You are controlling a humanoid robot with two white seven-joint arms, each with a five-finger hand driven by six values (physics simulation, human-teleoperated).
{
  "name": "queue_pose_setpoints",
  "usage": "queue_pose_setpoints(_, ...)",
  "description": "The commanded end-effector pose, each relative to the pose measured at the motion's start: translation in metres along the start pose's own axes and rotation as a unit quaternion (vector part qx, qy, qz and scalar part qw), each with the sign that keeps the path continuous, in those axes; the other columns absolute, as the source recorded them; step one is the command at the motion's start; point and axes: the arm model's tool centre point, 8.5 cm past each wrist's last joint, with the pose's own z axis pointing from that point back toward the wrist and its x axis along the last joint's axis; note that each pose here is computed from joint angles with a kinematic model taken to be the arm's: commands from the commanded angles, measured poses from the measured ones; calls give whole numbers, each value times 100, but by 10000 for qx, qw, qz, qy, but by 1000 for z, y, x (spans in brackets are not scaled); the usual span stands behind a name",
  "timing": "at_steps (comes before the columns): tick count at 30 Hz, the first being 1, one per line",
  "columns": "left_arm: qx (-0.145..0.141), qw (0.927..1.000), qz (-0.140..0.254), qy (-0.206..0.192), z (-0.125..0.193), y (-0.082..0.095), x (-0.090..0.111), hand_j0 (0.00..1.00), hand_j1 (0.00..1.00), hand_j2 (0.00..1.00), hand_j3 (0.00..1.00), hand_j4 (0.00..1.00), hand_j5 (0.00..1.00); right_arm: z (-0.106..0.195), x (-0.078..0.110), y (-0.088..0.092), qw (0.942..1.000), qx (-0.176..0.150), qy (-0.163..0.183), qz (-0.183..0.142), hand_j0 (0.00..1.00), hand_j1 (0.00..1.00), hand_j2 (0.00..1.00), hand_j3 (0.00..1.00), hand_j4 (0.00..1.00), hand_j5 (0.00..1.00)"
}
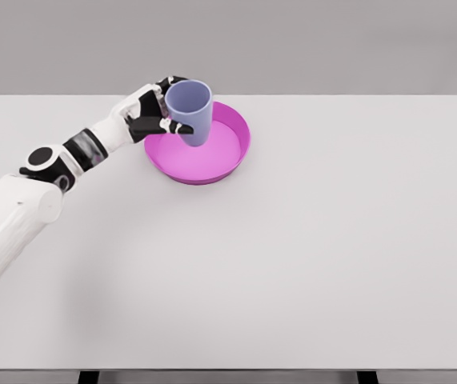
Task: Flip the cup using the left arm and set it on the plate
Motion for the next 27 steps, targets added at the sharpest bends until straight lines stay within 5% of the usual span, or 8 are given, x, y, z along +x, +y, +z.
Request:
queue_pose_setpoints(1, 163, 9997, 137, 102, 0, 3, -14, 42, 42, 42, 42, 42, 42, 0, 0, 0, 10000, 3, 1, 6, 100, 100, 100, 100, 100, 100)
queue_pose_setpoints(7, 203, 9994, 238, 165, -7, -2, -25, 42, 42, 42, 42, 42, 42, 0, 0, 0, 10000, 3, 1, 6, 100, 100, 100, 100, 100, 100)
queue_pose_setpoints(24, 414, 9990, 160, 59, -11, 5, -14, 43, 43, 43, 43, 43, 43, 0, 0, 0, 10000, 3, 1, 6, 100, 100, 100, 100, 100, 100)
queue_pose_setpoints(27, 410, 9990, 158, 65, -11, 5, -15, 50, 50, 50, 50, 50, 50, 0, 0, 0, 10000, 3, 1, 6, 100, 100, 100, 100, 100, 100)
